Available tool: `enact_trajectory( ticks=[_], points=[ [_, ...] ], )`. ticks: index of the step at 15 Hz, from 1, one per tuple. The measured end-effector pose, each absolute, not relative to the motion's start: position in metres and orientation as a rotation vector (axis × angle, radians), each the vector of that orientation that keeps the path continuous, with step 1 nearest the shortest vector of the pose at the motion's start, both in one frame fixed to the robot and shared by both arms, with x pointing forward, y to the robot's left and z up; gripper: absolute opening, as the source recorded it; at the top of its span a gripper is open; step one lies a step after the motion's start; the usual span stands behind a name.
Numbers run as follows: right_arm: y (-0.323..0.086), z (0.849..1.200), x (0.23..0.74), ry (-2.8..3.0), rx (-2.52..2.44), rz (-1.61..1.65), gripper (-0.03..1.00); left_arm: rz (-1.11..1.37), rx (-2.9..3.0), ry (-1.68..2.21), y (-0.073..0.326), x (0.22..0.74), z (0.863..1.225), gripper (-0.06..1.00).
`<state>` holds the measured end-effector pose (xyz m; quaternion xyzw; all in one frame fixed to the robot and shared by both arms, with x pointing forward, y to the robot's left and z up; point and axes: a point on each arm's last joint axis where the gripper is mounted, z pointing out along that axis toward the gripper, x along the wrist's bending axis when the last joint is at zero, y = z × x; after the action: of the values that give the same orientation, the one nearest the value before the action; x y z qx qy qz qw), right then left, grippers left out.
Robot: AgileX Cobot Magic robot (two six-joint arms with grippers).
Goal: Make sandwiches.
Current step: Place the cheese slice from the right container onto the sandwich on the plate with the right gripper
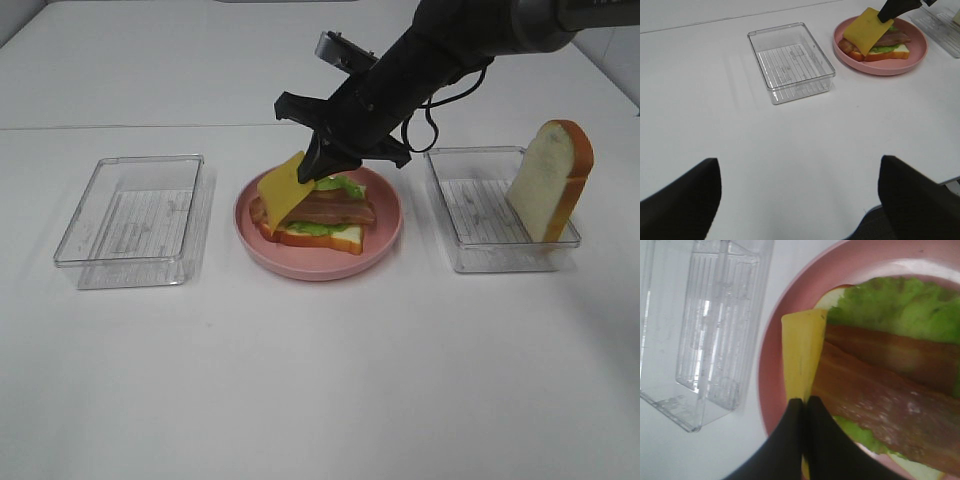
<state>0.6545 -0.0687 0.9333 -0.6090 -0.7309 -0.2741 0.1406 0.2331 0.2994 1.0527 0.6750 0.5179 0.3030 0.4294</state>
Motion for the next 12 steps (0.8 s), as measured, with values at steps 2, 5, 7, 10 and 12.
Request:
enact_trajectory(
  ticks=[2,5,7,10,12],
  points=[
    [-0.075,0.929,0.655,-2.163,-1.813,-0.721,0.0,0.756,1.685,1.292,0.299,0.233,1.053,0.81],
    [-0.08,0.933,0.656,-2.228,-1.832,-0.697,0.0,0.756,1.685,1.292,0.299,0.233,1.053,0.81],
    [-0.081,0.936,0.656,-2.251,-1.831,-0.696,0.02,0.756,1.685,1.292,0.299,0.233,1.053,0.81],
    [-0.082,0.935,0.656,-2.266,-1.829,-0.69,0.27,0.756,1.685,1.292,0.299,0.233,1.053,0.81],
    [-0.083,0.935,0.654,-2.277,-1.815,-0.655,0.5,0.756,1.685,1.292,0.299,0.233,1.053,0.81]
  ],
)
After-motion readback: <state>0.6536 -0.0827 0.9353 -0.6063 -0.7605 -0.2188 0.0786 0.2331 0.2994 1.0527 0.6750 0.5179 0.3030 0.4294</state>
